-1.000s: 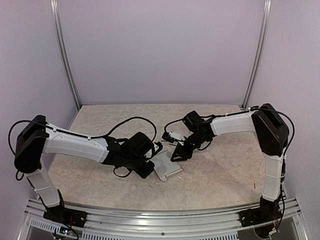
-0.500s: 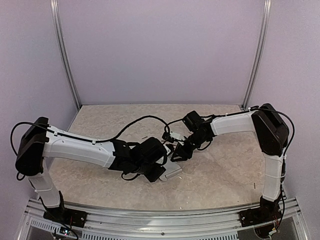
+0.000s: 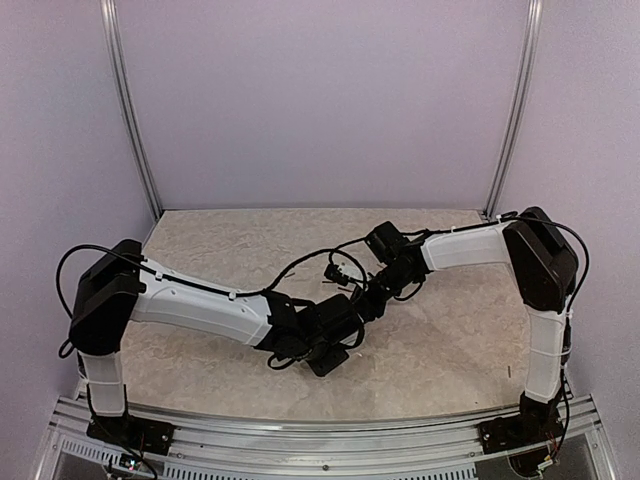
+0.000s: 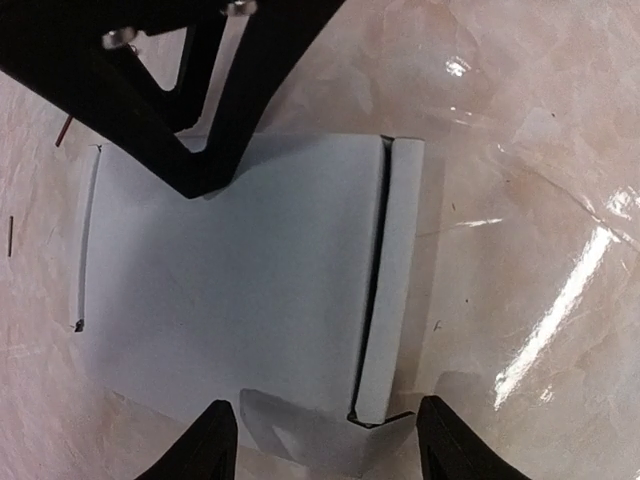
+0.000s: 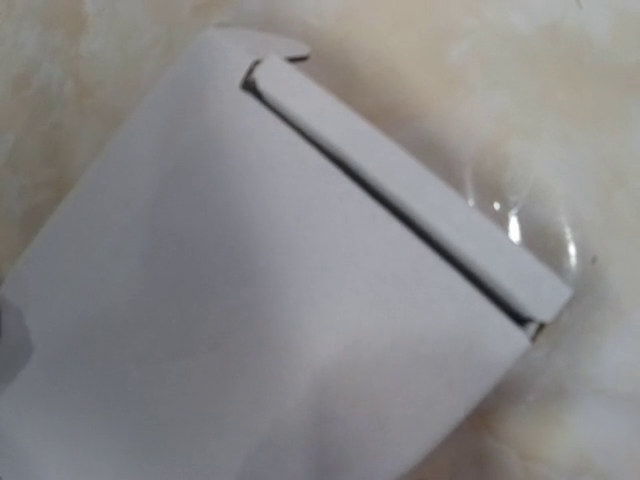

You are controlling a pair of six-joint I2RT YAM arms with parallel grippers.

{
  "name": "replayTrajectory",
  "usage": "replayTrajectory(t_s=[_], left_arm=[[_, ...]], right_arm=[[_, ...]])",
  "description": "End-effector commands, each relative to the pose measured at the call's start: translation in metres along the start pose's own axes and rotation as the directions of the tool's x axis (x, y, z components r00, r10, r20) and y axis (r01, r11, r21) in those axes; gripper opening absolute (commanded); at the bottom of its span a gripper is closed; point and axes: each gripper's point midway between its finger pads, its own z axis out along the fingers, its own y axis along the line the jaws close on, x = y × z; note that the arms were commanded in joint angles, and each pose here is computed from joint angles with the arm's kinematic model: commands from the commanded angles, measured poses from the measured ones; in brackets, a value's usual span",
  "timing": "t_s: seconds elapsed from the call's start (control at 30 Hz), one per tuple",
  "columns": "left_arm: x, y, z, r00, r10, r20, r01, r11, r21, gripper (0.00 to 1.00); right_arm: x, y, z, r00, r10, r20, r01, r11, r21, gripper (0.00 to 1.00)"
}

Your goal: Fold the paper box

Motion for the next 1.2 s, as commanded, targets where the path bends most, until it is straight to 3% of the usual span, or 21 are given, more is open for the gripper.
replayTrajectory(t_s=[0.0, 0.27, 0.6, 1.0, 1.17], left_arm=[[0.014, -0.006, 0.008, 0.996, 0.068, -0.06, -0.069, 0.998, -0.015, 0.61], [0.027, 0.004, 0.013, 0.99, 0.09, -0.11, -0.099, 0.992, -0.08, 0.6], [0.036, 0.03, 0.022, 0.987, -0.003, -0.16, -0.02, 0.99, -0.139, 0.52], [0.04, 0.034, 0.024, 0.986, -0.042, -0.159, 0.025, 0.994, -0.103, 0.33], [0.031, 0.021, 0.018, 0.993, 0.02, -0.12, -0.027, 0.998, -0.057, 0.36]], right_arm=[[0.068, 0.0, 0.019, 0.974, 0.088, -0.21, -0.09, 0.996, 0.0, 0.35], [0.068, 0.0, 0.019, 0.974, 0.088, -0.21, -0.09, 0.996, -0.001, 0.35], [0.07, 0.0, 0.02, 0.973, 0.088, -0.215, -0.091, 0.996, -0.004, 0.35], [0.075, 0.001, 0.024, 0.97, 0.093, -0.225, -0.098, 0.995, -0.012, 0.34], [0.077, 0.001, 0.025, 0.969, 0.093, -0.231, -0.099, 0.995, -0.013, 0.35]])
